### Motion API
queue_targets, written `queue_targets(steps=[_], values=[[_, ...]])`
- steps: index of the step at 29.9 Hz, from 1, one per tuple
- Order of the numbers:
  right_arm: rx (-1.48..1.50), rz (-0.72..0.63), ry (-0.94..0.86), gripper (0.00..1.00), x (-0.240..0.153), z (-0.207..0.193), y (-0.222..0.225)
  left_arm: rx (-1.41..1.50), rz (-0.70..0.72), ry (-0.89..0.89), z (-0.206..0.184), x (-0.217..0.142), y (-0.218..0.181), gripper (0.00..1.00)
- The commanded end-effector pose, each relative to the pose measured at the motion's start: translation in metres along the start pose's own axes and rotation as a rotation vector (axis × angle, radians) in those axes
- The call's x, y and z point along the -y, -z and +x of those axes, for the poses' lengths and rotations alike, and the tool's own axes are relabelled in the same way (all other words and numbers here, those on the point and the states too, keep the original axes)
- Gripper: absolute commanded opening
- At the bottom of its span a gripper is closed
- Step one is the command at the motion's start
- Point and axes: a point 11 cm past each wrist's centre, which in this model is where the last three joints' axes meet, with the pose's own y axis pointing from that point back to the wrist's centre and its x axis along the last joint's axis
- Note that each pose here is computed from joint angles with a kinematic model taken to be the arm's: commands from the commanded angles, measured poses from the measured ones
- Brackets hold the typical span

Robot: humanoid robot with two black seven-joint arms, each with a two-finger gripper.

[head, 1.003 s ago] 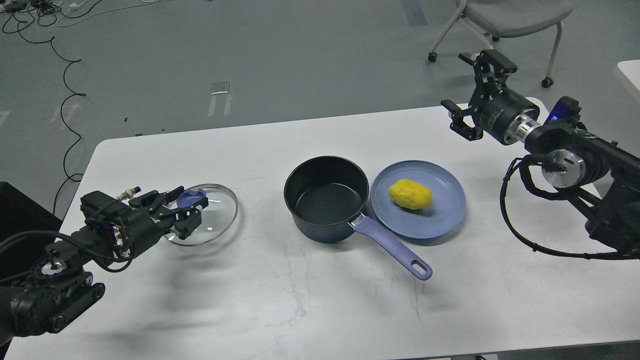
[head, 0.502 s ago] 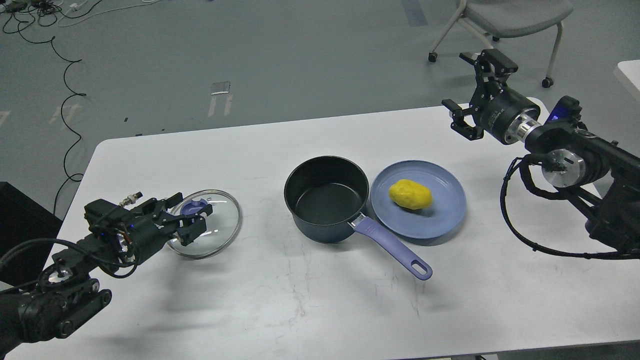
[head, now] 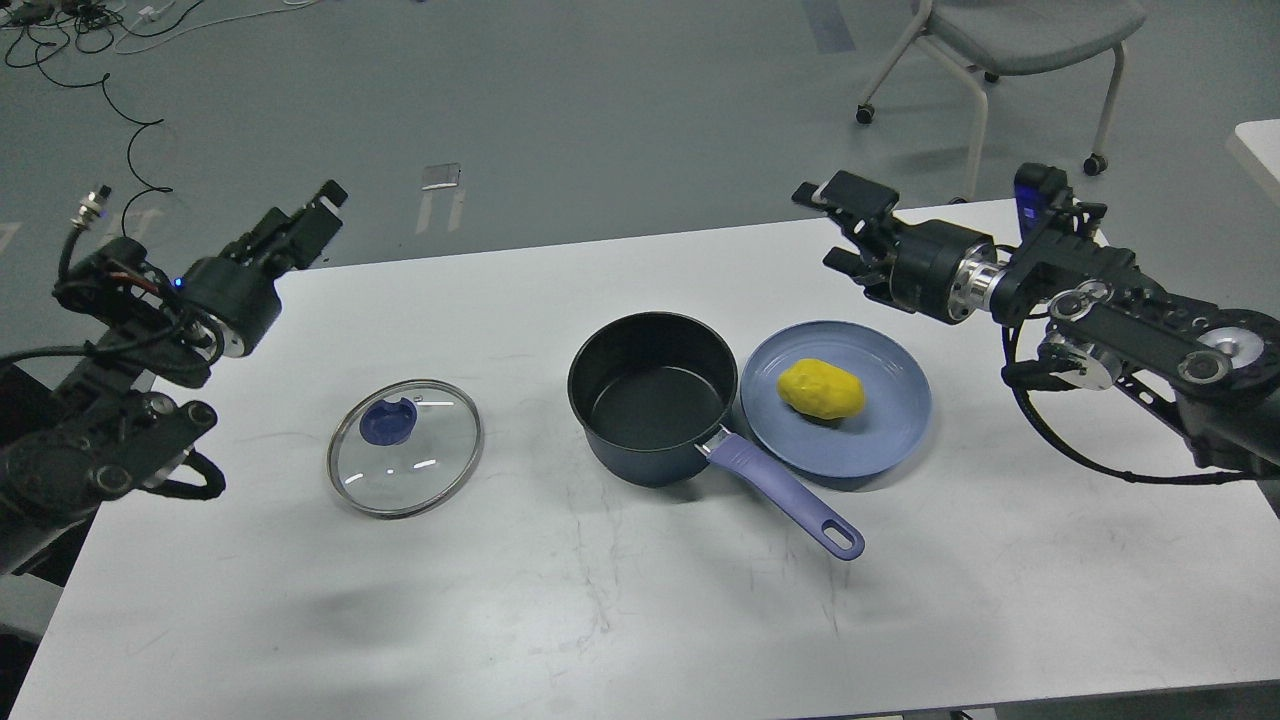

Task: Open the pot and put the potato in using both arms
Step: 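Reach the right gripper to the yellow potato on the plate and grasp it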

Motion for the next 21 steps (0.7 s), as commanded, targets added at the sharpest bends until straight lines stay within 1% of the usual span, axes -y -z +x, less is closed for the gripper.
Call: queue_targets(steps=[1, 2, 3, 6, 10, 12, 15, 20, 21], values=[[-0.374, -0.016, 0.127, 0.98, -0.001, -0.015, -0.007, -0.189, -0.031, -0.009, 0.008, 0.019, -0.023, 0.98], [-0.485, -0.015, 0.169, 0.98, -0.002, -0.020, -0.011, -0.246, -0.037, -0.015, 0.010, 0.023, -0.028, 0.98], [-0.577, -0.042, 0.190, 0.98, -0.004, -0.020, -0.020, -0.286, -0.032, -0.023, 0.012, 0.023, -0.028, 0.98], [-0.688, -0.078, 0.213, 0.98, -0.008, -0.017, -0.032, -0.320, -0.026, -0.032, 0.012, 0.023, -0.027, 0.98], [-0.731, -0.086, 0.255, 0.97, -0.010, -0.025, -0.040, -0.320, -0.026, -0.032, 0.011, 0.023, -0.027, 0.98], [-0.785, -0.103, 0.298, 0.93, -0.014, -0.029, -0.050, -0.318, -0.022, -0.033, 0.011, 0.023, -0.026, 0.98], [-0.813, -0.069, 0.345, 0.92, -0.015, -0.036, -0.053, -0.314, -0.020, -0.036, 0.012, 0.022, -0.025, 0.98], [-0.812, -0.090, 0.347, 0.92, -0.018, -0.035, -0.061, -0.309, -0.010, -0.034, 0.010, 0.020, -0.021, 0.98], [-0.810, -0.093, 0.346, 0.89, -0.018, -0.034, -0.062, -0.309, -0.011, -0.034, 0.009, 0.020, -0.021, 0.98]])
